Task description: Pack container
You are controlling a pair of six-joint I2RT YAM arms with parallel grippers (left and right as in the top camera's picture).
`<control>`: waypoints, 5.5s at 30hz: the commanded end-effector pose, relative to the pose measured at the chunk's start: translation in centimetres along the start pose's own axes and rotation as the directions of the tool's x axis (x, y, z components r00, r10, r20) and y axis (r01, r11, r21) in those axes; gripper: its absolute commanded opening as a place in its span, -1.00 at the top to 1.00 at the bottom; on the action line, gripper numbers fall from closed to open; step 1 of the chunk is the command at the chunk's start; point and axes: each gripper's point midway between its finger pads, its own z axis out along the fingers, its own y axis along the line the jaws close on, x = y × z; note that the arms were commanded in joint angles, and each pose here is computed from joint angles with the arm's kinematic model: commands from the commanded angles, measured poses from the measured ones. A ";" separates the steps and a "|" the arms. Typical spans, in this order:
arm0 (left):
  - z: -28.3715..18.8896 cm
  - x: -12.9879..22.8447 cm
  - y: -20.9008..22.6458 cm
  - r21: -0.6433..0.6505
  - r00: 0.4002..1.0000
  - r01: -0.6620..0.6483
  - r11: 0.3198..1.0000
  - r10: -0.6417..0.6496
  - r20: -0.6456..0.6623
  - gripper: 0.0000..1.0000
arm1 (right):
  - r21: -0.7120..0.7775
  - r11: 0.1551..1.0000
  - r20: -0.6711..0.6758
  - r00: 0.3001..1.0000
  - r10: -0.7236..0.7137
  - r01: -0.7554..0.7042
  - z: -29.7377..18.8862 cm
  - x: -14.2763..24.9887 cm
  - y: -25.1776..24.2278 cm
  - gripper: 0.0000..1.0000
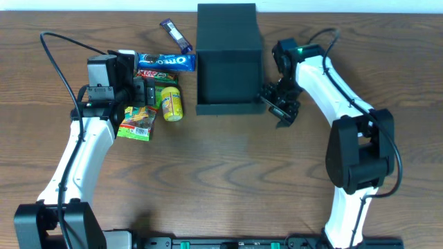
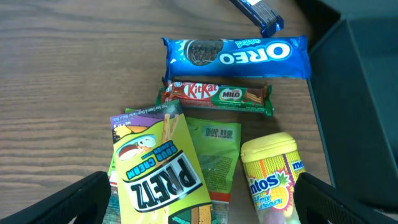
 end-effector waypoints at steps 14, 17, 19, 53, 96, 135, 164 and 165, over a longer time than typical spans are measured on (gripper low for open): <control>-0.1 -0.7 0.0 0.002 1.000 -0.010 1.000 0.010 0.008 -0.91 | 0.064 0.783 0.338 0.725 -0.600 0.619 -6.6 -3.9 5.7 -0.43; -0.1 -0.7 0.0 0.003 1.000 -0.010 1.000 0.010 0.008 -0.91 | 0.081 0.764 0.298 0.716 -0.631 0.640 -5.0 -3.9 5.6 -0.45; -0.1 -0.7 0.0 0.003 1.000 -0.010 1.000 0.010 0.007 -0.91 | 0.081 0.764 0.274 0.722 -0.635 0.641 -4.1 -3.8 5.5 -0.43; -0.1 -0.5 0.0 0.003 1.000 -0.009 1.000 0.009 -0.001 -0.91 | 0.196 0.892 0.014 0.909 -0.417 0.406 0.2 -1.4 -0.3 0.97; -0.2 -0.9 0.0 0.002 1.000 -0.011 1.000 0.011 0.014 -0.91 | 0.230 0.776 0.048 0.790 -0.612 0.587 -3.0 -1.4 0.4 -0.88; -2.0 3.4 -7.3 0.390 0.980 0.105 0.915 -0.028 -0.197 -0.91 | 0.229 0.783 0.464 0.643 -0.610 0.578 -17.2 -4.3 1.7 -0.83; 0.4 5.9 -7.7 0.214 0.948 0.151 0.965 -0.080 -0.309 -0.91 | 0.216 0.790 0.448 0.661 -0.602 0.574 -16.9 -3.9 1.5 -0.83; 0.7 6.2 -7.6 0.205 0.945 0.151 0.967 -0.080 -0.318 -0.91 | 0.216 0.790 0.447 0.661 -0.602 0.574 -16.9 -3.9 1.5 -0.82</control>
